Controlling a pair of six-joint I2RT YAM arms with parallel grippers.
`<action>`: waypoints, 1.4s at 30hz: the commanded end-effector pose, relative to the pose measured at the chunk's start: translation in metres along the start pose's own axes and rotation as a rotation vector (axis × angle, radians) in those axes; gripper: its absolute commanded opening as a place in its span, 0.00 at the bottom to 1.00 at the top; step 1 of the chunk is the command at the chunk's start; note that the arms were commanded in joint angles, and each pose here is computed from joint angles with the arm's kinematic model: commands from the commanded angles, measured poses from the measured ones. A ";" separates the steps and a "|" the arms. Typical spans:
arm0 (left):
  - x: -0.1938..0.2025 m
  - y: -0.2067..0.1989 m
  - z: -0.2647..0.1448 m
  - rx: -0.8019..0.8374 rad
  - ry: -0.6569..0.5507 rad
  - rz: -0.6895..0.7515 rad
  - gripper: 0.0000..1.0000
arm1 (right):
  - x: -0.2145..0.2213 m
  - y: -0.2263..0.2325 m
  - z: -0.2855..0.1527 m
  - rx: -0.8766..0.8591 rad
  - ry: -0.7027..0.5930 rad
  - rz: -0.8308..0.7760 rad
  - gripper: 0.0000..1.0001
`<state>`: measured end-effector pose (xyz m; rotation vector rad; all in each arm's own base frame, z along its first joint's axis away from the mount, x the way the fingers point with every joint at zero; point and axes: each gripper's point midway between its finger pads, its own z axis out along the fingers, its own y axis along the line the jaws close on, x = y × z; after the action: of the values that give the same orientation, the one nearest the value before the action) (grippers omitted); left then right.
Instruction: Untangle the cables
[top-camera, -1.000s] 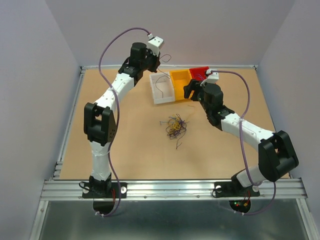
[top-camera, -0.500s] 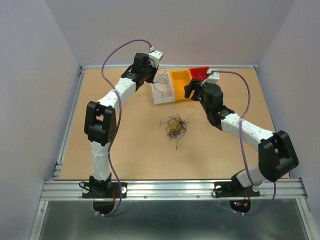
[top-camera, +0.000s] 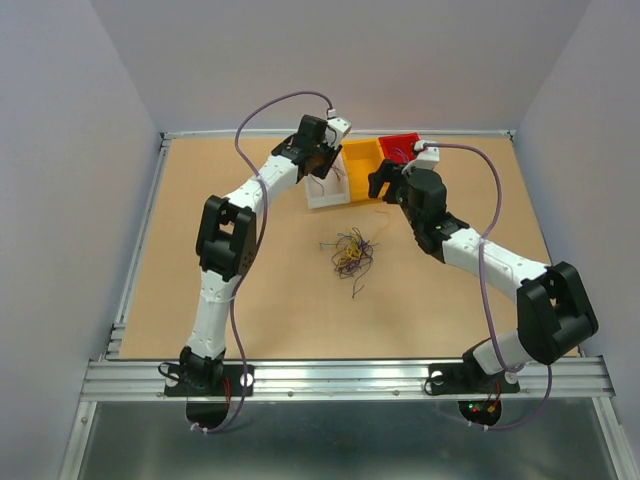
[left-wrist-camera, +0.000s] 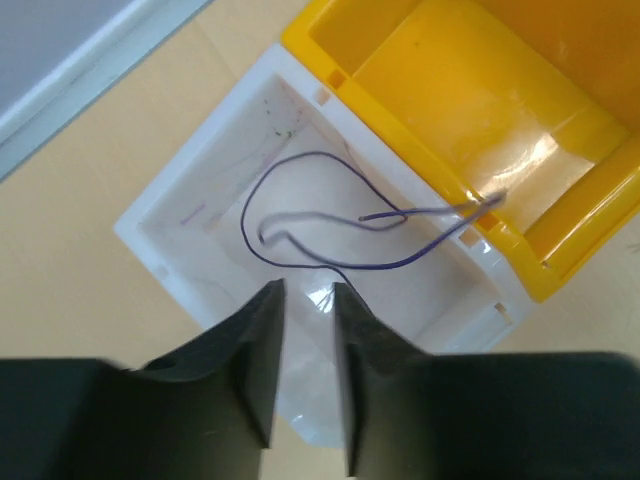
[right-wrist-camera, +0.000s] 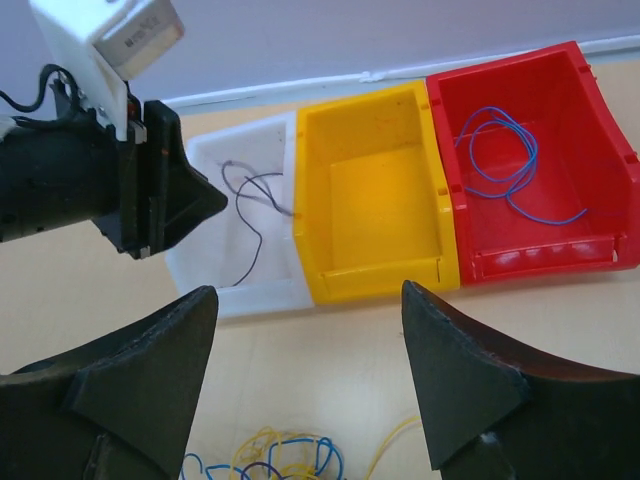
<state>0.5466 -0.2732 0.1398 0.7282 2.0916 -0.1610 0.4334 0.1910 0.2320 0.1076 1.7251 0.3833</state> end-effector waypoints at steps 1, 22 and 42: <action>-0.008 0.004 -0.018 0.006 -0.007 -0.007 0.49 | -0.004 -0.006 -0.006 0.009 -0.041 0.005 0.89; -0.009 0.042 -0.088 -0.307 -0.349 -0.117 0.82 | 0.070 -0.007 0.067 0.209 -0.054 -0.042 1.00; -0.056 -0.001 0.020 -0.821 -0.350 0.151 0.81 | 0.055 -0.040 0.047 0.459 -0.123 -0.155 1.00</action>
<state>0.5795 -0.3048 0.1148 0.4845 1.7069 0.4475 0.4813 0.1750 0.1187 0.2794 1.7603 -0.1660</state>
